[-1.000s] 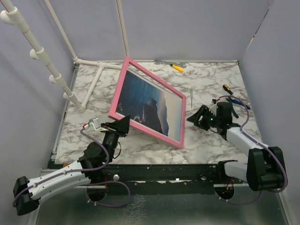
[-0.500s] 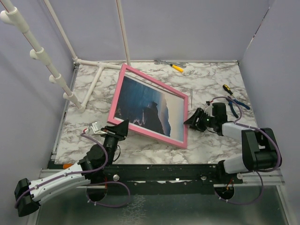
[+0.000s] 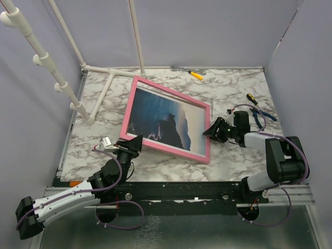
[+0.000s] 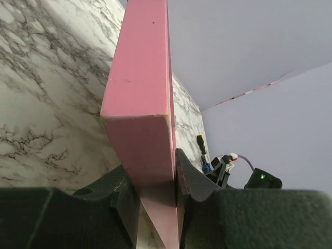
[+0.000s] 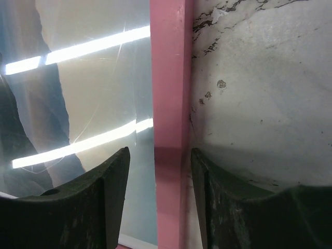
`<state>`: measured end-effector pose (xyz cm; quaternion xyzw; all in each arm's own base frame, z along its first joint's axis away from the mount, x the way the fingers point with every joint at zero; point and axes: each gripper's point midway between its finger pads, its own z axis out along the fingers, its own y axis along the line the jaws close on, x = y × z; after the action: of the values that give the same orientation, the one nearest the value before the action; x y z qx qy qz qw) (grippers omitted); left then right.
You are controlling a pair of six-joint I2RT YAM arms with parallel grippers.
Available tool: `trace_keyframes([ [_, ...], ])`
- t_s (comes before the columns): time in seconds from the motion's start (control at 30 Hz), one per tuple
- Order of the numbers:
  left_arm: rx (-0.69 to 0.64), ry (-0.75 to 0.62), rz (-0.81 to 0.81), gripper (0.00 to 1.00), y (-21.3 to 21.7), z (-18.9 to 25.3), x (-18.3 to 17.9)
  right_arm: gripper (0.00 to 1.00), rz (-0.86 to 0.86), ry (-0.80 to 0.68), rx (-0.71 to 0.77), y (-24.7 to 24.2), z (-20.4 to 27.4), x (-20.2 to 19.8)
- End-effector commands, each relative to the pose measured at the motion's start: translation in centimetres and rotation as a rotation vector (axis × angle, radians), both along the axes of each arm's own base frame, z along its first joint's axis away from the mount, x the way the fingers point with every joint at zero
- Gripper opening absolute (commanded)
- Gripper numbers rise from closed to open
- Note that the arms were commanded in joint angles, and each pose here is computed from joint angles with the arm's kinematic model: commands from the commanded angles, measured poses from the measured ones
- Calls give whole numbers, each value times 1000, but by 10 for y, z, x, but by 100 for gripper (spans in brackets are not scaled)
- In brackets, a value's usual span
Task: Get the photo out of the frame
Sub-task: Turn over the photo frame at the center of the board.
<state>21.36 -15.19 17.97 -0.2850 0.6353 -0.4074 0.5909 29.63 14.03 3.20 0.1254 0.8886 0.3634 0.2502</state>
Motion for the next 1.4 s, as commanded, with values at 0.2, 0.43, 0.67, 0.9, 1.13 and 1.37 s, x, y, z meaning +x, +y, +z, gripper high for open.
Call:
trace_keyframes([
  [0.2,123,163,64,36,16,-70,-2,53,-87,7,-139,-23,-11,7],
  [0.43,168,235,93,58,23,-84,-4,52,-101,7,-152,-25,-11,9],
  [0.67,202,281,105,80,24,-92,-6,52,-111,5,-167,-28,-10,12],
  [0.9,280,304,116,95,29,-84,-7,52,-116,3,-174,-29,-9,14],
  [1.13,432,336,97,99,27,-65,-7,54,-115,9,-177,-29,-10,16],
  [1.37,573,344,142,99,34,-36,-1,55,-116,-13,-195,-32,-2,19],
])
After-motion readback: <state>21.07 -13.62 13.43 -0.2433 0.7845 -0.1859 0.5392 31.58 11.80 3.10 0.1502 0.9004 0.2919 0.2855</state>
